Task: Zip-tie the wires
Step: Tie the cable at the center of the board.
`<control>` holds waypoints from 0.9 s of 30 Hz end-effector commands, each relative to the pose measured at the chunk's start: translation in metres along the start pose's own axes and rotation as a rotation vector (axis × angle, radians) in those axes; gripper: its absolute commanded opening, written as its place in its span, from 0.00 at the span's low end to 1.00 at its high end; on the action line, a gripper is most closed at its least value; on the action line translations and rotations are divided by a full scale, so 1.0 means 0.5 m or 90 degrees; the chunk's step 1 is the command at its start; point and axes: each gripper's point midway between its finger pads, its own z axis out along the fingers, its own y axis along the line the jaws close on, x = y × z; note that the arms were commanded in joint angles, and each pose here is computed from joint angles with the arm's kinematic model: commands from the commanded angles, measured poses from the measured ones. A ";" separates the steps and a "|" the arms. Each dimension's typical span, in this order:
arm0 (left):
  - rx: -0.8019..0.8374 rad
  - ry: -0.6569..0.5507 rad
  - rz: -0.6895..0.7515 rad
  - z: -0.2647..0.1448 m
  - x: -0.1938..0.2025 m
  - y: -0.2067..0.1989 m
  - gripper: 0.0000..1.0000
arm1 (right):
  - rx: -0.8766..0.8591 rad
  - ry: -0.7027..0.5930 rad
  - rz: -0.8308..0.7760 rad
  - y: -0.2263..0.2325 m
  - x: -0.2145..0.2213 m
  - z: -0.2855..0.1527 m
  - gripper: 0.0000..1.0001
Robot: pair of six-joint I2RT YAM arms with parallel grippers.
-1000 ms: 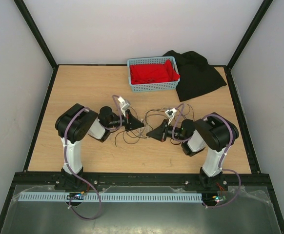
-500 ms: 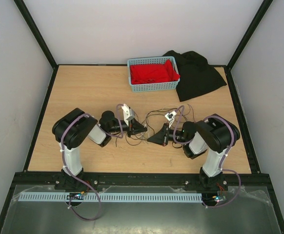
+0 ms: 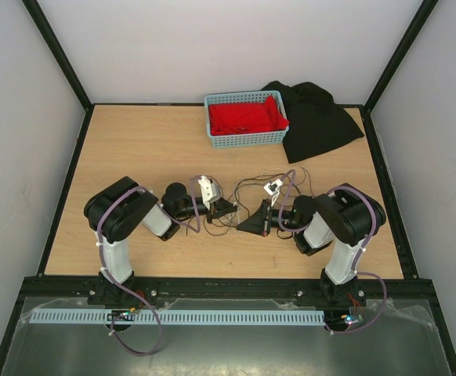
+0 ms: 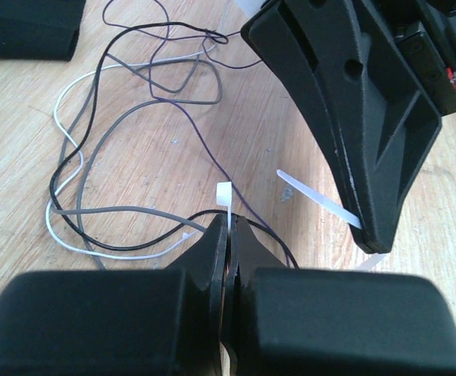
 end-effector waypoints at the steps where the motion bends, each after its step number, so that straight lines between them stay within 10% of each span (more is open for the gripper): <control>1: -0.013 -0.026 0.058 0.003 -0.034 0.006 0.00 | -0.050 -0.015 -0.061 0.038 -0.020 0.001 0.00; 27: -0.055 -0.025 0.195 0.000 -0.056 -0.005 0.00 | -0.059 -0.001 -0.052 0.038 -0.027 0.010 0.00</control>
